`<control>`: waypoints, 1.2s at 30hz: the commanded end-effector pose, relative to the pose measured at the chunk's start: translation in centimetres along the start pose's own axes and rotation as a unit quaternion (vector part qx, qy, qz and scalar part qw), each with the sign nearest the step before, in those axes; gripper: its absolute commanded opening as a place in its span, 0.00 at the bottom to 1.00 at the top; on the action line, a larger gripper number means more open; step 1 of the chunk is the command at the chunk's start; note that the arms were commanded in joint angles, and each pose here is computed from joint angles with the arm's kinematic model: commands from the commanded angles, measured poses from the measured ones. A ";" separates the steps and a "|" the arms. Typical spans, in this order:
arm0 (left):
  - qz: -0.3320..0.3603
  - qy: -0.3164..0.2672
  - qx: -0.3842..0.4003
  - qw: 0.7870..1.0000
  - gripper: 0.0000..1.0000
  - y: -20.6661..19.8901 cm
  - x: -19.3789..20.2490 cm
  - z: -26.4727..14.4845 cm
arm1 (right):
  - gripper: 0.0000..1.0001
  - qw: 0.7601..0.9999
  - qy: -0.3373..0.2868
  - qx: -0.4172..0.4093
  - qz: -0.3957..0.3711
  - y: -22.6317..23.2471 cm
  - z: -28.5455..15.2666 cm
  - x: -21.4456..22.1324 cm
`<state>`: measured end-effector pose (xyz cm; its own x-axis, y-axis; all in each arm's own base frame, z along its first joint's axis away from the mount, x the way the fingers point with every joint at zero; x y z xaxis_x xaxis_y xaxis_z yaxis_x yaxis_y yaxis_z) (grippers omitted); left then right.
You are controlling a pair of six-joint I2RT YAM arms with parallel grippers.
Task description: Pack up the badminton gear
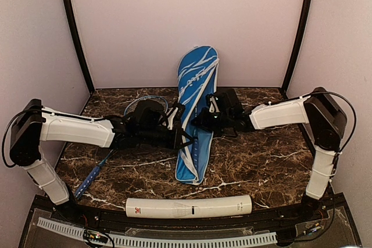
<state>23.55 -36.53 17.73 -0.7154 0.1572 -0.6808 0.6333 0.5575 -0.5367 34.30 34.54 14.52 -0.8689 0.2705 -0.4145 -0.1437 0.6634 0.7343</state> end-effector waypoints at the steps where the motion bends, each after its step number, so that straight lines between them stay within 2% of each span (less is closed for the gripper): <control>1: 0.028 -0.023 0.091 0.995 0.00 -4.9 -2.1 -2.2 | 0.00 0.993 -0.110 0.024 -0.019 0.6 0.2 -4.0; 4: 0.030 -0.034 0.092 0.995 0.00 -5.2 -2.8 -2.3 | 0.00 0.994 -0.104 0.029 -0.024 0.6 0.5 -3.5; 8: 0.024 -0.030 0.057 0.998 0.00 -3.9 -2.3 -2.0 | 0.01 0.995 -0.092 0.029 -0.030 0.6 0.4 -3.0; 13: 0.004 -0.010 0.009 1.000 0.00 -1.3 -0.5 -1.7 | 0.15 0.996 -0.068 0.025 -0.044 0.6 -0.3 -2.2; 21: -0.012 0.009 -0.011 1.000 0.00 0.6 0.9 -1.2 | 0.35 0.998 -0.018 0.014 -0.066 0.9 -1.7 -0.4; 29: -0.017 0.023 -0.046 0.999 0.00 2.1 1.8 -0.9 | 0.44 0.996 0.051 0.009 -0.067 -0.6 -3.4 3.3; 36: -0.014 0.061 -0.097 0.993 0.00 4.3 3.9 -0.5 | 0.49 0.990 0.111 0.022 -0.078 -2.0 -4.1 8.0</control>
<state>23.14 -34.31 14.71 -0.7701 0.1983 -0.6063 0.5624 0.6595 -0.4988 28.39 31.88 12.50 -0.9067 0.0859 -0.4130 -0.2216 0.7361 0.6396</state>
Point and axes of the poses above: each gripper's point midway between its finger pads, its own z axis out along the fingers, its own y axis along the line the jaws close on, x = y × z, the point moved 5 cm from there along -z, back along the fingers, and after that the axes turned 4 degrees about z, right-handed, at the moved point
